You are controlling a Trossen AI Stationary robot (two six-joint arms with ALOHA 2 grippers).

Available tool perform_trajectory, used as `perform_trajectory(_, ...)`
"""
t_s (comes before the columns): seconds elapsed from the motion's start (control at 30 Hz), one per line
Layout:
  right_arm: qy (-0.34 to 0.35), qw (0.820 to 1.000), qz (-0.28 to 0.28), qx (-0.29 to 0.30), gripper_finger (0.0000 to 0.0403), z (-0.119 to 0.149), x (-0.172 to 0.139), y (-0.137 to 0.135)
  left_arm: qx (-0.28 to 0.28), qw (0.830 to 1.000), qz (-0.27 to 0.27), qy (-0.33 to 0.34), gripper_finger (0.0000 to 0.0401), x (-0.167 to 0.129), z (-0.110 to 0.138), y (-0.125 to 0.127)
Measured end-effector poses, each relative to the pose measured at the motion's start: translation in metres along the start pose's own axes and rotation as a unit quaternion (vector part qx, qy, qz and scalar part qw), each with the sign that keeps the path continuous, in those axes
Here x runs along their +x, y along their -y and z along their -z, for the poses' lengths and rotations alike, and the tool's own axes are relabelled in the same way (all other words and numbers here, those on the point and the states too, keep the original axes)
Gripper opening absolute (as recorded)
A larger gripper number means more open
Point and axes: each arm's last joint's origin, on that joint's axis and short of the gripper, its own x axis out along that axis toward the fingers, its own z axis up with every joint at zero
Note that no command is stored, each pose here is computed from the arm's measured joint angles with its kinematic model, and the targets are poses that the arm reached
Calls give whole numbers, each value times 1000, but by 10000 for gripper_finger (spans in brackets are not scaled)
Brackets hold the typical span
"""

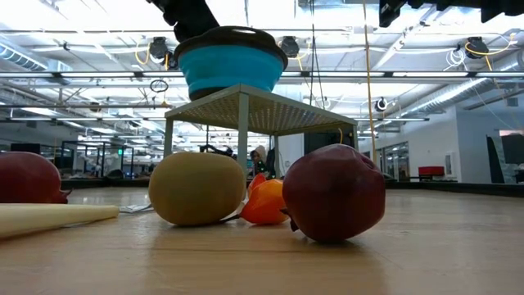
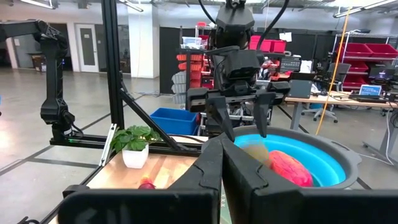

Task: Pick & Place Fruit
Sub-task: Put the kiwi into the blue strainer bowl, then put the pomegranate into the blue strainer bowl

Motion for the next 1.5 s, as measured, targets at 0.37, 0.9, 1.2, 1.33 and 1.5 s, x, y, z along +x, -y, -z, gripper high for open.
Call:
perform_trajectory(0.37,0,1000,-2,0,0,0,0,0,19,999,-23,21,295,-8,-3,-3)
perform_trajectory(0.9,-1,1000,-2,1,3,0,0,0,-78,979,-35,183,296,-103,-11,-16)
perform_trajectory(1.2,-6,1000,-2,2,2,1,0,0,-94,979,-68,166,296,-130,5,-15)
perform_trajectory(1.33,-7,1000,-2,2,2,2,0,0,-102,980,-56,163,296,-136,9,-13)
perform_trajectory(1.5,-8,1000,-3,2,3,2,0,0,-92,982,-43,159,296,-140,12,-9)
